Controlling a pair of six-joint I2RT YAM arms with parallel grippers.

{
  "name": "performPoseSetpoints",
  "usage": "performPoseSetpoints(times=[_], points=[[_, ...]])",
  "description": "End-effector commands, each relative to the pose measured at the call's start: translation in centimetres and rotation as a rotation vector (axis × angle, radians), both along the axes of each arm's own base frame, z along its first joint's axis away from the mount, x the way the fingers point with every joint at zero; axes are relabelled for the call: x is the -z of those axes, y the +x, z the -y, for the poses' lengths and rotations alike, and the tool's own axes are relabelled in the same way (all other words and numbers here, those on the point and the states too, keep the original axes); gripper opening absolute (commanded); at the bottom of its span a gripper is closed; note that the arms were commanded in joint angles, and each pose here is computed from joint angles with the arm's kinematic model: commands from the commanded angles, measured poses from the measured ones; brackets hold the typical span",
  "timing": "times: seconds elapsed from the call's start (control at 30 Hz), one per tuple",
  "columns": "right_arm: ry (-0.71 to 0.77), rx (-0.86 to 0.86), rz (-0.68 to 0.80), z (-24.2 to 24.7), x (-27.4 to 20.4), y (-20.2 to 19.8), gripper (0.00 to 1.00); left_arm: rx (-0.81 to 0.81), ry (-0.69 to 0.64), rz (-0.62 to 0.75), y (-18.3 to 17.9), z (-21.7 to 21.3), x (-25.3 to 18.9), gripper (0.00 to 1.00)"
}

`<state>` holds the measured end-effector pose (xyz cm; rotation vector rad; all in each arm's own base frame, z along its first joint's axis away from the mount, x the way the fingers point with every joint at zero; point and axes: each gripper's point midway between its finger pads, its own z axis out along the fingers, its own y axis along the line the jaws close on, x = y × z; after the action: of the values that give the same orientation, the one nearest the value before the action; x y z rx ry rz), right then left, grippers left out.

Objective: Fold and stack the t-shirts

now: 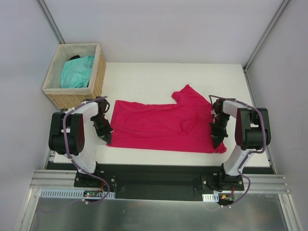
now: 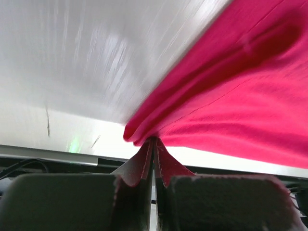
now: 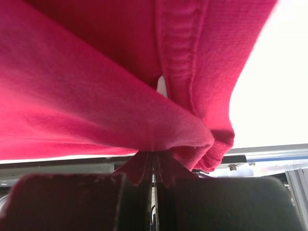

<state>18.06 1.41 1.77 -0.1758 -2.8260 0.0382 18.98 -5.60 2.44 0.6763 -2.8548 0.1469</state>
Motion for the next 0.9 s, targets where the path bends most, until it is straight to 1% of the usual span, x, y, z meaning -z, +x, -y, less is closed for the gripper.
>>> performPoseSetpoints(times=[0.0, 0.1, 0.13, 0.2, 0.23, 0.27, 0.3, 0.33, 0.37, 0.4, 0.43, 0.47, 0.5, 0.6, 0.63, 0.67, 0.7, 0.73, 0.77, 0.83, 0.87], points=[[-0.019, 0.009, -0.031, 0.1, -1.6, -1.1, 0.01, -0.039, 0.012, -0.040, -2.4, -0.3, -0.8, 0.00], [-0.017, 0.000, -0.045, 0.2, -1.4, -1.2, 0.01, -0.042, 0.021, -0.043, -3.1, -0.4, -0.7, 0.00], [-0.018, -0.004, -0.035, 0.2, -1.5, -1.1, 0.01, -0.041, 0.019, -0.024, -2.9, -0.4, -1.0, 0.00], [-0.015, -0.004, 0.041, -0.1, -2.5, 0.0, 0.01, -0.035, 0.026, 0.009, -2.4, -0.6, -1.5, 0.00], [-0.017, 0.001, 0.073, -0.1, -3.1, 0.5, 0.01, -0.032, 0.026, 0.054, -1.4, -0.6, -2.2, 0.00], [-0.014, 0.000, 0.127, -0.2, -4.3, 1.1, 0.01, -0.027, 0.021, 0.064, -1.2, -0.5, -2.9, 0.00], [-0.010, 0.006, 0.185, -0.4, -5.5, 2.4, 0.01, -0.023, 0.016, 0.087, -0.6, -0.5, -3.5, 0.00], [-0.019, 0.002, 0.221, -0.4, -6.4, 3.0, 0.01, -0.018, 0.008, 0.144, 0.8, -0.3, -4.9, 0.00], [-0.030, 0.005, 0.253, -0.4, -7.5, 3.3, 0.01, -0.006, 0.002, 0.149, 0.9, -0.3, -5.7, 0.00], [-0.056, 0.002, 0.321, -0.1, -9.1, 3.9, 0.01, 0.000, 0.002, 0.168, 1.3, -0.4, -6.5, 0.00], [-0.069, 0.011, 0.366, 0.1, -10.9, 4.4, 0.01, 0.006, 0.006, 0.214, 2.5, -0.4, -8.1, 0.00], [-0.096, 0.018, 0.401, 0.5, -12.0, 4.7, 0.01, 0.020, 0.012, 0.212, 2.2, -0.6, -9.0, 0.00], [-0.101, 0.018, 0.453, 0.7, -13.4, 4.8, 0.01, 0.025, 0.024, 0.267, 3.2, -0.8, -10.5, 0.00], [-0.096, -0.009, 0.552, 0.9, -14.8, 6.1, 0.01, 0.057, 0.011, 0.352, 4.8, -0.7, -12.2, 0.00], [-0.075, -0.010, 0.590, 0.7, -14.4, 7.0, 0.02, 0.063, 0.000, 0.371, 5.2, -0.5, -12.2, 0.02], [-0.051, -0.002, 0.600, 0.4, -14.1, 7.4, 0.06, 0.087, -0.009, 0.403, 6.0, -0.4, -12.1, 0.06], [-0.022, -0.003, 0.609, 0.0, -13.7, 8.0, 0.10, 0.093, -0.009, 0.417, 6.7, -0.4, -12.0, 0.11], [0.011, -0.007, 0.627, -0.6, -13.2, 9.2, 0.12, 0.103, -0.021, 0.458, 7.9, -0.2, -12.0, 0.24], [0.072, -0.006, 0.633, -1.6, -12.9, 9.7, 0.22, 0.126, -0.026, 0.481, 8.6, -0.2, -12.0, 0.30], [0.111, -0.017, 0.678, -2.4, -12.4, 11.5, 0.26, 0.140, -0.031, 0.522, 10.4, 0.0, -11.9, 0.38], [0.134, -0.016, 0.680, -2.8, -12.1, 12.2, 0.28, 0.160, -0.056, 0.538, 11.0, 0.3, -12.0, 0.44]])
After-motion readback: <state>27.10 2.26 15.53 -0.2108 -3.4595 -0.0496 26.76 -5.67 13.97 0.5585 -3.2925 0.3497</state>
